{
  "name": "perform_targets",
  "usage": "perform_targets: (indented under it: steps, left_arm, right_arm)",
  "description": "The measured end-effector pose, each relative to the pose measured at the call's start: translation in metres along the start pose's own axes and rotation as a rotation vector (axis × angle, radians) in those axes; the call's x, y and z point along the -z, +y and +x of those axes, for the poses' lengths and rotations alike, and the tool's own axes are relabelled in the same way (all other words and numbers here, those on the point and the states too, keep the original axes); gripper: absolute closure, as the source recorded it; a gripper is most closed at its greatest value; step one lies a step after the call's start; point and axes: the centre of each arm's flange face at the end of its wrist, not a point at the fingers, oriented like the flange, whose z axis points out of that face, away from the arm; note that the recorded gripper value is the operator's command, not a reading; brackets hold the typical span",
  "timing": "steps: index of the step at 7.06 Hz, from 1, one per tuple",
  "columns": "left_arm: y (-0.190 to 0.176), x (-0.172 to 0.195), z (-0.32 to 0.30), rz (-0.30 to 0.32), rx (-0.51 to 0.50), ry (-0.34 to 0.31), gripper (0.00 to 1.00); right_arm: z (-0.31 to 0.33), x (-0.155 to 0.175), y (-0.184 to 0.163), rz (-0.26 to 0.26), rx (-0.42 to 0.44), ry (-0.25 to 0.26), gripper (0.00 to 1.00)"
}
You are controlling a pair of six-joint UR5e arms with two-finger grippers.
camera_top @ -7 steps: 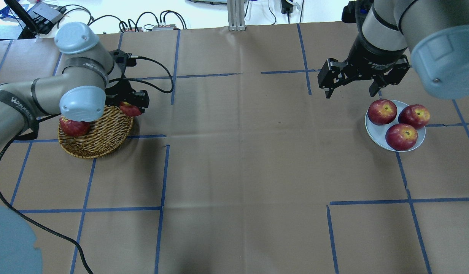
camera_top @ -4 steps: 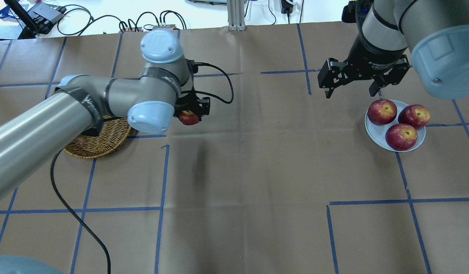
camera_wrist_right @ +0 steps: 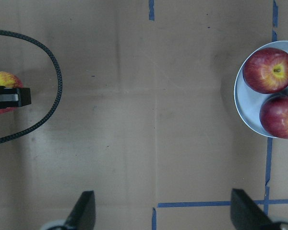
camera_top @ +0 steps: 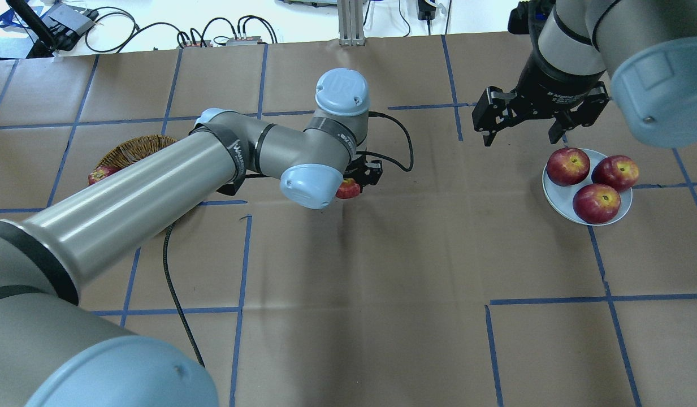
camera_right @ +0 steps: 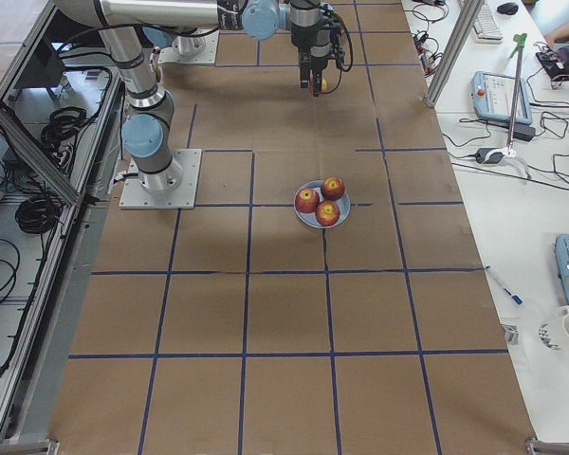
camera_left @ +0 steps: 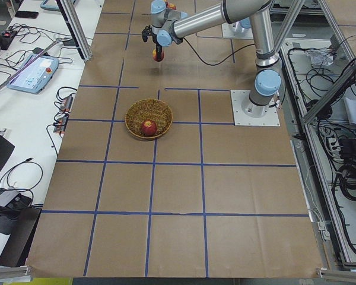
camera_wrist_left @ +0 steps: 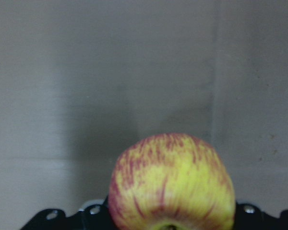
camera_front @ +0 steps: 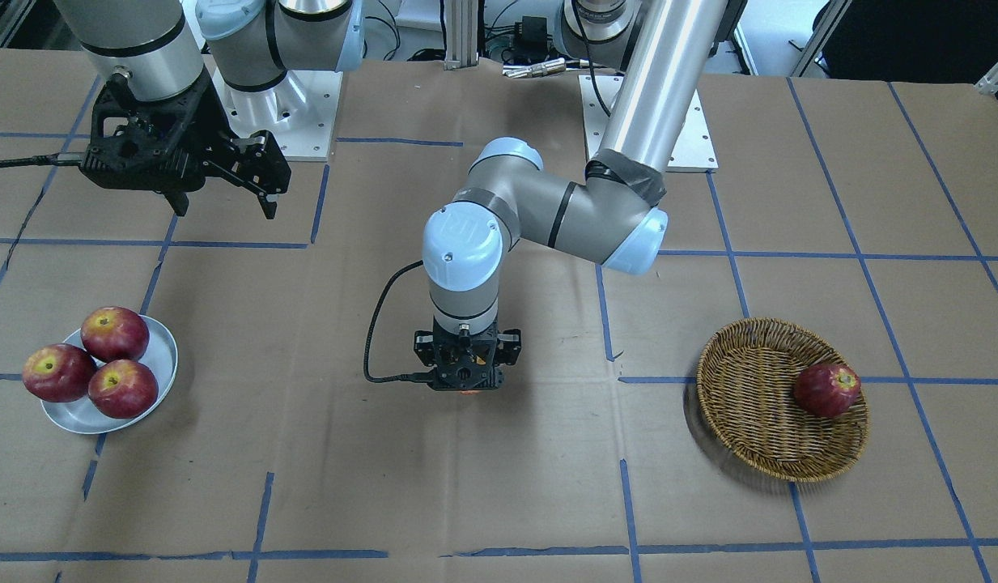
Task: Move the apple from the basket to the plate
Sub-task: 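Lift the striped apple and carry it toward the table center, then set the striped apple down mid-table and open the left gripper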
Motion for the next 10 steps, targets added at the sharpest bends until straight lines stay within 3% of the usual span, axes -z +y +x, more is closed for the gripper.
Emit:
perform_targets:
  steps: [1, 3, 4, 5, 8, 10]
  left_arm:
    - [0.001, -0.006, 0.009, -0.002, -0.002, -0.001, 0.37]
    - [0.001, -0.019, 0.015, 0.003, -0.003, 0.001, 0.26]
    - [0.001, -0.023, 0.016, 0.003, -0.003, 0.001, 0.07]
    - [0.003, -0.025, 0.016, 0.003, -0.004, 0.001, 0.01]
    - [0.003, 0.002, 0.014, 0.029, -0.003, 0.011, 0.01]
    - [0.002, 0.070, -0.009, 0.057, 0.003, 0.023, 0.01]
  right_arm:
    - [0.000, 0.000, 0.000, 0.000, 0.001, 0.000, 0.00]
    - [0.000, 0.000, 0.000, -0.001, 0.001, -0.001, 0.00]
    - [-0.001, 0.001, 0.000, 0.000, 0.001, -0.004, 0.00]
    - [-0.001, 0.001, 0.000, 0.001, 0.001, -0.007, 0.00]
    - [0.000, 0.006, -0.002, 0.011, -0.005, 0.001, 0.00]
    - [0.000, 0.005, -0.003, 0.014, -0.006, 0.003, 0.00]
